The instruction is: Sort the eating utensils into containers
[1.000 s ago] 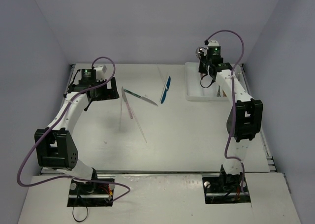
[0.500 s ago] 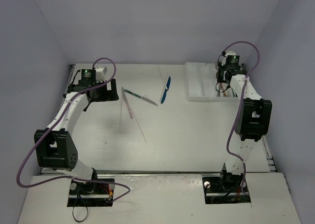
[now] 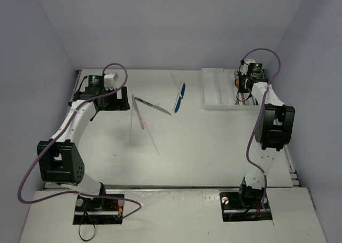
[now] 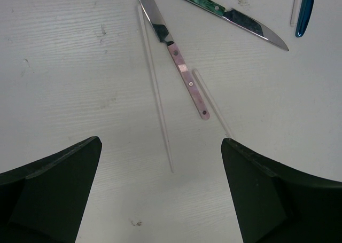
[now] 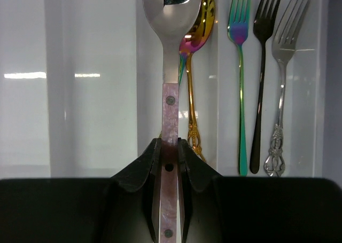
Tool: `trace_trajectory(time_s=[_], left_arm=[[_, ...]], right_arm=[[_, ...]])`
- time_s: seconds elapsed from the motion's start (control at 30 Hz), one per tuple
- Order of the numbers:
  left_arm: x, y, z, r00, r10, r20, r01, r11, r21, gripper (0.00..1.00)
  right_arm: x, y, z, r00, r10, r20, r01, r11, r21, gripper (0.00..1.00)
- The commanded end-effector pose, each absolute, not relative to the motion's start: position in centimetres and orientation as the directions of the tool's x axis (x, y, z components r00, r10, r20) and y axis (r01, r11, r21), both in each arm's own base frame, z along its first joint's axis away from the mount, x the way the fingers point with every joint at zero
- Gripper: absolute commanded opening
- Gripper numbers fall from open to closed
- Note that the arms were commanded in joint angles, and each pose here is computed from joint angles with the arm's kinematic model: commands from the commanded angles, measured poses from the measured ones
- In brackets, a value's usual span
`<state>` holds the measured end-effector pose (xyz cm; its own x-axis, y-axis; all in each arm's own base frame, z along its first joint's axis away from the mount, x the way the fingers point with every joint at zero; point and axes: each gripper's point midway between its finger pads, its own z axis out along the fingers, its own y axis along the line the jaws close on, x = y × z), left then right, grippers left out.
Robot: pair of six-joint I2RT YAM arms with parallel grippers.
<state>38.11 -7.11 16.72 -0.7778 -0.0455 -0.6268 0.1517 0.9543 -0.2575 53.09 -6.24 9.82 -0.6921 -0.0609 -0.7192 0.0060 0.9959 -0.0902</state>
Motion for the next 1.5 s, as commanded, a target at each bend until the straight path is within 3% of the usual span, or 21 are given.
trace_trajectory(time_s=[0.0, 0.2, 0.37, 0.53, 0.77, 0.83, 0.93, 1.07, 1.3, 1.47], left_arm=[[39.4, -7.3, 20.1, -0.709, -0.028, -0.704, 0.208, 0.947, -0.247, 0.95], [39.3, -7.3, 19.7, -0.718, -0.026, -0.696, 0.208, 0.946, -0.25, 0.95], [39.4, -7.3, 19.5, -0.719, -0.023, -0.694, 0.209, 0.946, -0.248, 0.95], [39.6, -7.2, 19.4, -0.717, -0.003, -0.698, 0.22, 0.948, -0.229, 0.95], [41.1, -6.7, 18.3, -0.723, 0.034, -0.69, 0.211, 0.962, -0.174, 0.95], [41.9, -7.2, 18.5, -0.69, 0.112, -0.715, 0.279, 0.953, -0.12, 0.95], [42.4, -9.5, 18.8, -0.571, 0.334, -0.75, 0.537, 0.843, -0.034, 0.95], [44.1, -12.4, 19.2, -0.427, 0.45, -0.784, 0.741, 0.671, -0.018, 0.88], [49.0, -15.2, 15.3, -0.284, 0.568, -0.773, 0.886, 0.463, 0.014, 0.85], [51.2, -16.2, 12.4, -0.256, 0.584, -0.771, 0.918, 0.397, -0.004, 0.85]], right_arm=[[55.3, -7.8, 10.6, -0.647, -0.068, -0.759, 0.015, 0.995, -0.102, 0.0], [56.5, -7.9, 9.3, -0.652, -0.059, -0.756, 0.0, 0.997, -0.078, 0.0], [56.8, -7.6, 8.8, -0.655, -0.064, -0.753, -0.019, 0.998, -0.068, 0.11], [56.9, -7.2, 10.2, -0.637, -0.045, -0.77, -0.018, 0.999, -0.043, 0.53], [55.7, -5.3, 16.8, -0.558, -0.012, -0.83, -0.049, 0.999, 0.018, 0.56], [54.9, -4.5, 19.3, -0.53, 0.009, -0.848, -0.065, 0.997, 0.05, 0.56], [53.1, -2.8, 20.8, -0.52, 0.029, -0.854, -0.122, 0.987, 0.107, 0.56], [50.7, -0.4, 20.9, -0.538, 0.036, -0.842, -0.205, 0.964, 0.172, 0.6], [47.3, 1.5, 19.3, -0.587, 0.038, -0.809, -0.264, 0.936, 0.235, 0.66], [45.5, 2.6, 18.7, -0.611, 0.027, -0.791, -0.304, 0.915, 0.266, 0.67]])
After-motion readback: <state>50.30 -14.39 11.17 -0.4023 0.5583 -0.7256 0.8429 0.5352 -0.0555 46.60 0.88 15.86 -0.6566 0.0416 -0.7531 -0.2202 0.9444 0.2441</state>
